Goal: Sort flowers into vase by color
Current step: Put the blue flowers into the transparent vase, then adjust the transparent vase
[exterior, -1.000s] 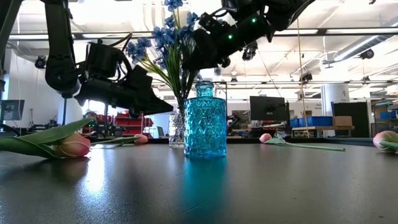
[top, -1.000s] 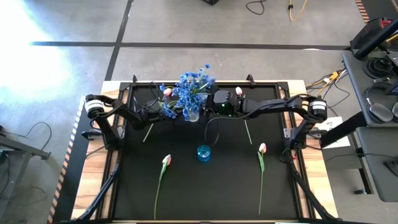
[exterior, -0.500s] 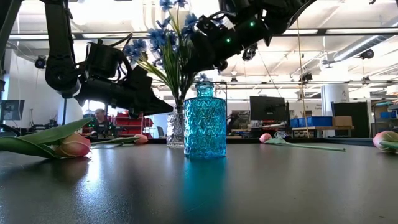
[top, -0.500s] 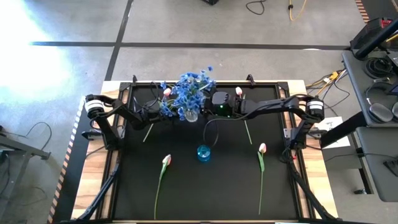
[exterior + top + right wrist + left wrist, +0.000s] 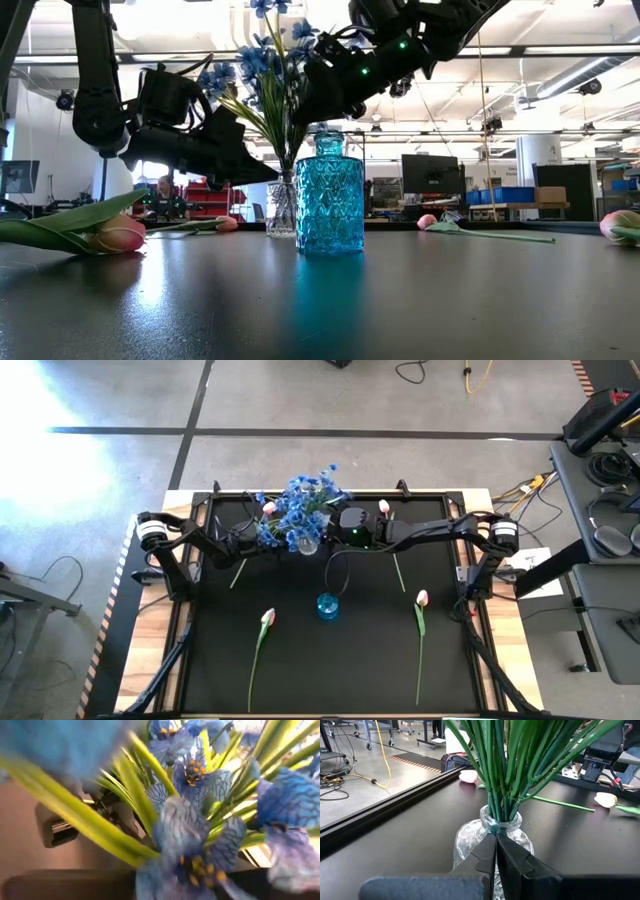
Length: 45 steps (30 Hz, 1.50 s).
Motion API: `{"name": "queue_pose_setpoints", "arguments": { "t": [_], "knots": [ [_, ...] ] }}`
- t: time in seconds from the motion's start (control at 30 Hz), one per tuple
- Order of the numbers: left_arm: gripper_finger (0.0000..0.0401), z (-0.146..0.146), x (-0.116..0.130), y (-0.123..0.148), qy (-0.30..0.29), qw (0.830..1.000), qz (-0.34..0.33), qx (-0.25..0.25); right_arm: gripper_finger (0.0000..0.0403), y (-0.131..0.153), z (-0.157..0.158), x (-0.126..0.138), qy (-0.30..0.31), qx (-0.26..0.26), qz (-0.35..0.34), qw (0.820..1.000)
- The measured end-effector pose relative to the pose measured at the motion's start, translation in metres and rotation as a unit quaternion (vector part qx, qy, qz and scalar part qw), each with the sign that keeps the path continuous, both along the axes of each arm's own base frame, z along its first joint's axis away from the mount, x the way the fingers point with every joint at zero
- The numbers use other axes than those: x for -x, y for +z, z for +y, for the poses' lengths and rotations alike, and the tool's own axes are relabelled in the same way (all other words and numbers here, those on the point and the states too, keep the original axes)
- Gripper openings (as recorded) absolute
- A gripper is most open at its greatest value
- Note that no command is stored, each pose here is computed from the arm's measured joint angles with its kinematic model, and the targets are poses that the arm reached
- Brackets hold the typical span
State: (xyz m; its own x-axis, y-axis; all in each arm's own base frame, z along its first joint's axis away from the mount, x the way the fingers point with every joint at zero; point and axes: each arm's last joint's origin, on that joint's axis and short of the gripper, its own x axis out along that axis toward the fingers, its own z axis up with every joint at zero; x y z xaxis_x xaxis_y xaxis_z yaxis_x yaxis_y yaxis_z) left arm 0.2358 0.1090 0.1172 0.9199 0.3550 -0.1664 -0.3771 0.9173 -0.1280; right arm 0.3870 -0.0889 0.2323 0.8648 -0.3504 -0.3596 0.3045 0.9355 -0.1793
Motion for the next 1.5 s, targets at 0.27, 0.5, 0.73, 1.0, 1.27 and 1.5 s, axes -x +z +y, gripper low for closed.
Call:
{"name": "queue_pose_setpoints", "arguments": {
  "t": [0.27, 0.5, 0.73, 1.0, 1.27, 1.5],
  "knots": [
    [0.0000, 0.000, 0.000, 0.000, 0.000, 1.000, 0.000, 0.000, 0.0182, 0.009, 0.001, 0.003, 0.003, 0.009, -0.007, 1.000],
    [0.0000, 0.000, 0.000, 0.000, 0.000, 1.000, 0.000, 0.000, 0.0215, 0.029, 0.004, 0.017, 0.006, 0.012, 0.000, 1.000],
    [0.0000, -0.001, 0.001, -0.001, -0.014, 1.000, 0.006, -0.010, 0.0215, 0.043, 0.009, 0.034, 0.009, 0.005, 0.035, 0.999],
    [0.0000, -0.007, 0.012, 0.001, -0.015, 1.000, 0.008, -0.010, 0.0193, 0.060, 0.021, 0.049, 0.030, 0.026, 0.041, 0.998],
    [0.0000, -0.012, 0.017, -0.011, -0.031, 0.997, 0.050, 0.046, 0.0102, 0.062, 0.027, 0.076, 0.031, 0.020, 0.064, 0.997],
    [0.0000, -0.005, 0.002, -0.014, -0.021, 0.996, 0.053, 0.063, 0.0015, 0.038, 0.033, 0.107, 0.022, -0.001, 0.042, 0.999]
  ]
}}
